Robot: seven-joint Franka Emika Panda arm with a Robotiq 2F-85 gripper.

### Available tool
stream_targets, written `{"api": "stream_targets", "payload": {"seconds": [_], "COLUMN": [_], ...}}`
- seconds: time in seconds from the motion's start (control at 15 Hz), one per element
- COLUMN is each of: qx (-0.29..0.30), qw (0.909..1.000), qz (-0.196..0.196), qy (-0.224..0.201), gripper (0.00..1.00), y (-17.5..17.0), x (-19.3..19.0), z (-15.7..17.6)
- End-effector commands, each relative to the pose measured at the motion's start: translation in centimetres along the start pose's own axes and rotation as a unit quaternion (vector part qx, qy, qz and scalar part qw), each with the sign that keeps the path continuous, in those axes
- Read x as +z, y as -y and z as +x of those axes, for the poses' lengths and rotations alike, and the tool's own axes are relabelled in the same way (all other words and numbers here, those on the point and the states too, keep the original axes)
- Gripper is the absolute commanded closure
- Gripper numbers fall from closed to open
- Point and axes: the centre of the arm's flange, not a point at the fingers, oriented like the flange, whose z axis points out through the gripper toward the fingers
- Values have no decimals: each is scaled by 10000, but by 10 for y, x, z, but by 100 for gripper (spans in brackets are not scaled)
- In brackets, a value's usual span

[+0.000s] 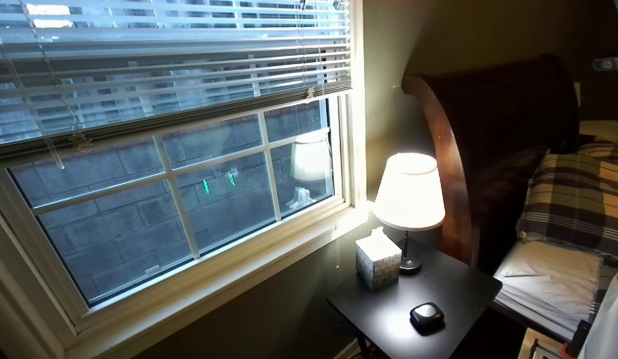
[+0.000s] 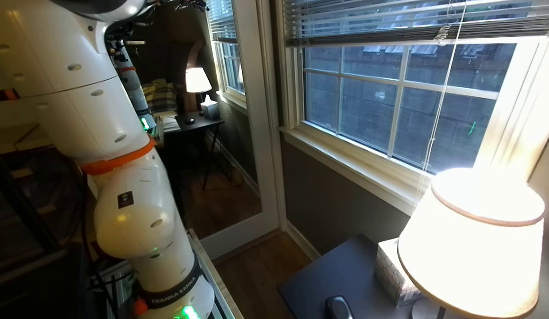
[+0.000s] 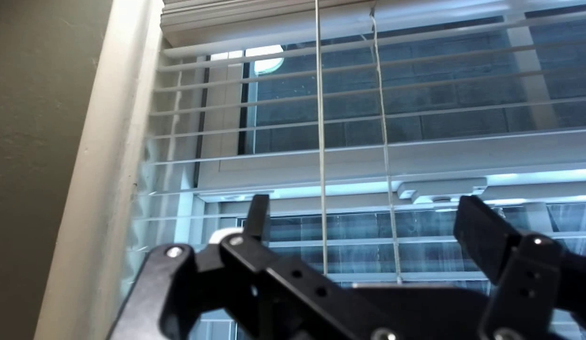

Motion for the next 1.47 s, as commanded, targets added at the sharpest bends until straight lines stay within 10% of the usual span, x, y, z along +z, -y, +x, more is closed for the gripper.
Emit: {"api": "stream_targets", "payload": {"seconds": [0.0, 1.4], "qx": [0, -118], "qw": [10000, 9980], "qz": [0, 450], "qy": [0, -437], "gripper": [0, 0], "y": [0, -9], "x": [0, -9], "z": [0, 29]}}
